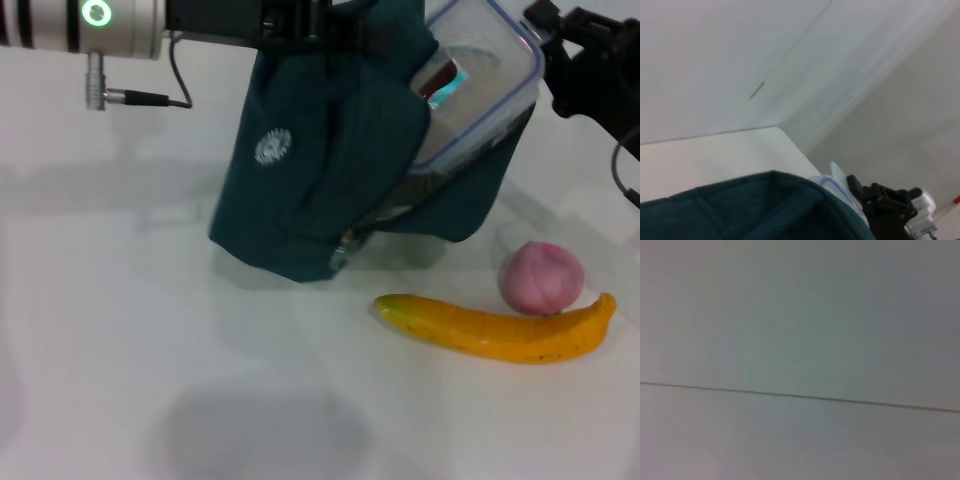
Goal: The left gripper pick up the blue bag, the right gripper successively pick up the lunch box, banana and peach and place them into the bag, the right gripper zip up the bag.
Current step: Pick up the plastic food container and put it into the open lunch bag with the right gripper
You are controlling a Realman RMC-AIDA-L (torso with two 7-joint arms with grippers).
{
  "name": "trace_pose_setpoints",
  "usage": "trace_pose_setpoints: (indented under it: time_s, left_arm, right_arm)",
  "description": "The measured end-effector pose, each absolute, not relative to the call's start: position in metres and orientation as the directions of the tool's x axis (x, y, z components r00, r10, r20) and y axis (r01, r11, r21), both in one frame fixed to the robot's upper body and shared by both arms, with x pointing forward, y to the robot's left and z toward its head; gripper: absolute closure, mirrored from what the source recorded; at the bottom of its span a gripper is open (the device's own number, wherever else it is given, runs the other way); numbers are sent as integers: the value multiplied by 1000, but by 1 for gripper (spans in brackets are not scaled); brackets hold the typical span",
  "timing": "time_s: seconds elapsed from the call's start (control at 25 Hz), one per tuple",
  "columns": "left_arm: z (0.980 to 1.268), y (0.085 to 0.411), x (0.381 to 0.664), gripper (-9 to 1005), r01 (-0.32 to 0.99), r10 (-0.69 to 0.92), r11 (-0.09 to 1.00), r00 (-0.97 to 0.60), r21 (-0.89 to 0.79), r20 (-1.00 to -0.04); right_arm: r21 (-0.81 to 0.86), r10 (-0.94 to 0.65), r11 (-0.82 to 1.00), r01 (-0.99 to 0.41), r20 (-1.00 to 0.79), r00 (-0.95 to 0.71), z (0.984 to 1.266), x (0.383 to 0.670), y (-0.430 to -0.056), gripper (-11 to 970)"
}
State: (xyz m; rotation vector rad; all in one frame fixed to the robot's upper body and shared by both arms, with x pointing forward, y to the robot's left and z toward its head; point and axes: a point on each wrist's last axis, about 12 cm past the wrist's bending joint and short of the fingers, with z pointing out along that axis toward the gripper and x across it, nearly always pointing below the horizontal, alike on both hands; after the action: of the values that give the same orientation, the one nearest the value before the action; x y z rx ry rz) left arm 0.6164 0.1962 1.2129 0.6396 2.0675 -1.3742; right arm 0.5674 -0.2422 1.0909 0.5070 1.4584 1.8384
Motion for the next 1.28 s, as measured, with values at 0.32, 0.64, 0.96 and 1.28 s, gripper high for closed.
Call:
trace_pose_setpoints:
  time_s: [0.32, 0.64, 0.96, 1.28]
  left_arm:
    - [1210, 184, 618, 931, 651, 89, 322, -744, -687, -662]
    - [1209, 184, 616, 931, 655, 78, 308, -740, -690, -668]
    - [1208, 181, 615, 931, 662, 83, 300, -736, -687, -672]
    - [1205, 184, 614, 931, 656, 78, 304, -740, -691, -668]
  right_arm:
    - [950, 714, -19, -312, -205, -669, 1089, 572, -231, 844]
    - [929, 663, 123, -349, -339, -668, 1084, 576, -230, 841]
    - [916, 611, 126, -380, -374, -698, 1091, 584, -215, 839]
    - [911, 562, 170, -376, -404, -722, 1088, 584, -211, 837]
